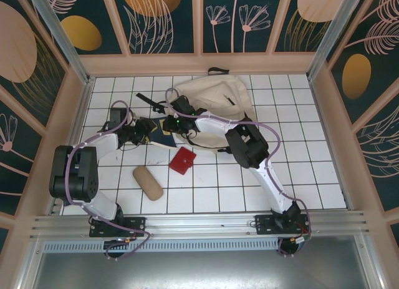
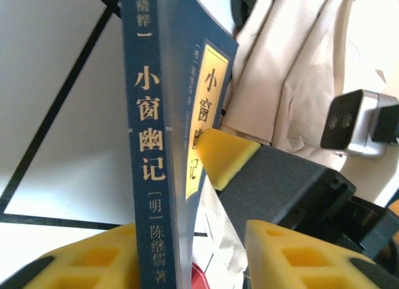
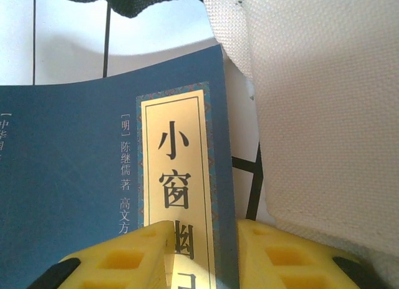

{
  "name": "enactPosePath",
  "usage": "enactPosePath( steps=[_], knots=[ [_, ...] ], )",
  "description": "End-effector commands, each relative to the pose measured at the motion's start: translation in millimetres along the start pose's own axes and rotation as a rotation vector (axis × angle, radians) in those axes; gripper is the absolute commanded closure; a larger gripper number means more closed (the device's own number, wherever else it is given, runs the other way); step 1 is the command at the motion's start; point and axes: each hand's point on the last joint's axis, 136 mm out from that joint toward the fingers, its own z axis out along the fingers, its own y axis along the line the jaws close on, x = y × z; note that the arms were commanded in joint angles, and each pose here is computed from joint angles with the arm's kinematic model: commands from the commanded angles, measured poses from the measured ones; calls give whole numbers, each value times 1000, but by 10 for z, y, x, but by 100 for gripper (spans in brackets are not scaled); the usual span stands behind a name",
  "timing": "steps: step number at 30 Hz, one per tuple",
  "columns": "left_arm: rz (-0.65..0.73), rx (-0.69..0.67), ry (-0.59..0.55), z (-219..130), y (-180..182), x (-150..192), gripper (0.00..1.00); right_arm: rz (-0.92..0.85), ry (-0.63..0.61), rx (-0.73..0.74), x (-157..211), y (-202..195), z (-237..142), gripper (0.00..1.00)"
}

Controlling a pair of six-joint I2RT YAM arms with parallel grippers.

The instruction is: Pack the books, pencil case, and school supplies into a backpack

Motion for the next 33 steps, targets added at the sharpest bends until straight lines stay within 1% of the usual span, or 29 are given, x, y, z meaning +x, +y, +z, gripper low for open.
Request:
enactPosePath(
  steps=[1,3,4,6,8,10,13,16,20,24,27,30,31,33],
  knots=[
    [65,-30,-31,-35,-80,-82,69,3,65,-12,195,-10,31,66],
    [93,-65,-58,-91,-74,-130,78,-17,48,-33,110,88,-76,63],
    [106,-83,-73,-123,-73,-156,81,-27,38,-42,62,137,-136,61],
    [152,-105,-120,-231,-137,-230,92,-45,13,-69,-54,257,-304,56],
    [195,-116,-193,-396,-237,-314,95,-64,-9,-104,-158,396,-510,50],
    [242,-108,-272,-592,-382,-394,97,-93,-36,-150,-234,563,-761,46],
    [307,-62,-332,-822,-632,-419,97,-124,-100,-227,-300,774,-1173,40],
    [358,54,-321,-948,-940,-339,96,-112,-148,-302,-322,833,-1512,35],
    [385,226,-301,-1126,-1438,-269,96,-27,-149,-446,-289,842,-1896,31],
    [361,393,-294,-1234,-1811,-182,98,36,-189,-538,-281,847,-2192,24],
    [349,494,-293,-1247,-2070,-68,98,100,-207,-608,-277,817,-2326,22],
    [317,599,-300,-1280,-2277,-4,97,234,-237,-670,-327,738,-2444,19],
    [308,640,-313,-1325,-2361,3,97,262,-251,-709,-347,758,-2510,19],
    [272,694,-324,-1316,-2402,39,97,307,-278,-770,-393,816,-2628,17]
  ],
)
